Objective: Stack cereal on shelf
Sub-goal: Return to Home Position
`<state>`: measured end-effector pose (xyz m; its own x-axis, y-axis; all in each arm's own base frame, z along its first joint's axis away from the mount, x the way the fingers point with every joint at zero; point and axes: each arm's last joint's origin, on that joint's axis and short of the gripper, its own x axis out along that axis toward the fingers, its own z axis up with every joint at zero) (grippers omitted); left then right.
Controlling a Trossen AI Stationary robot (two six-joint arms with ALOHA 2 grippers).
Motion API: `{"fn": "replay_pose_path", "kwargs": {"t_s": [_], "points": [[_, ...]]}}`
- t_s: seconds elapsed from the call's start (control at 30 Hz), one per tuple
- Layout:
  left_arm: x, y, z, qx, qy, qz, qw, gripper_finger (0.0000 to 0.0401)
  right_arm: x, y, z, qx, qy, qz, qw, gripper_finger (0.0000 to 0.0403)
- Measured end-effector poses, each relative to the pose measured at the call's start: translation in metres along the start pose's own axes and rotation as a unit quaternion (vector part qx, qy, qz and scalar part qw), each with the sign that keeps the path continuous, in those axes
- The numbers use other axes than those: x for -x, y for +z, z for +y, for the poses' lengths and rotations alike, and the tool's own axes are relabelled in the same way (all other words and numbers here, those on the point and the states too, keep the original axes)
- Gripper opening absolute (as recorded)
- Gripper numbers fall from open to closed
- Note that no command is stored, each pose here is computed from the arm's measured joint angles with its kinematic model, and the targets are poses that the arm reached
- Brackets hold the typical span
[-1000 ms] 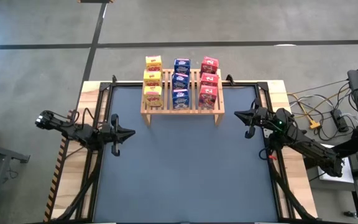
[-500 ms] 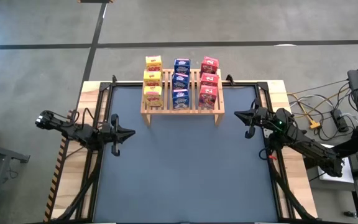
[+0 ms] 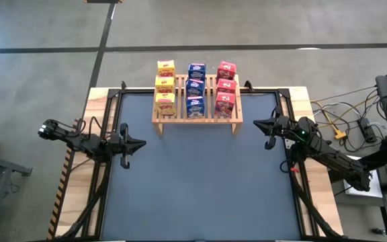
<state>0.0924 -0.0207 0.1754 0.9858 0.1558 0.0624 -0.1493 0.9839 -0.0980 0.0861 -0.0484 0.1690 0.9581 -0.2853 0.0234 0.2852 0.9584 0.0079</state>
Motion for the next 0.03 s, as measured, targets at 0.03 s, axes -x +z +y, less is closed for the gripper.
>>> {"fn": "replay_pose_path", "kwargs": {"t_s": [0.03], "points": [[0.0000, 0.0000, 0.0000, 0.000, 0.000, 0.000, 1.000, 0.0004, 0.0000, 0.0000, 0.0000, 0.000, 0.000, 0.000, 1.000, 0.0009]]}}
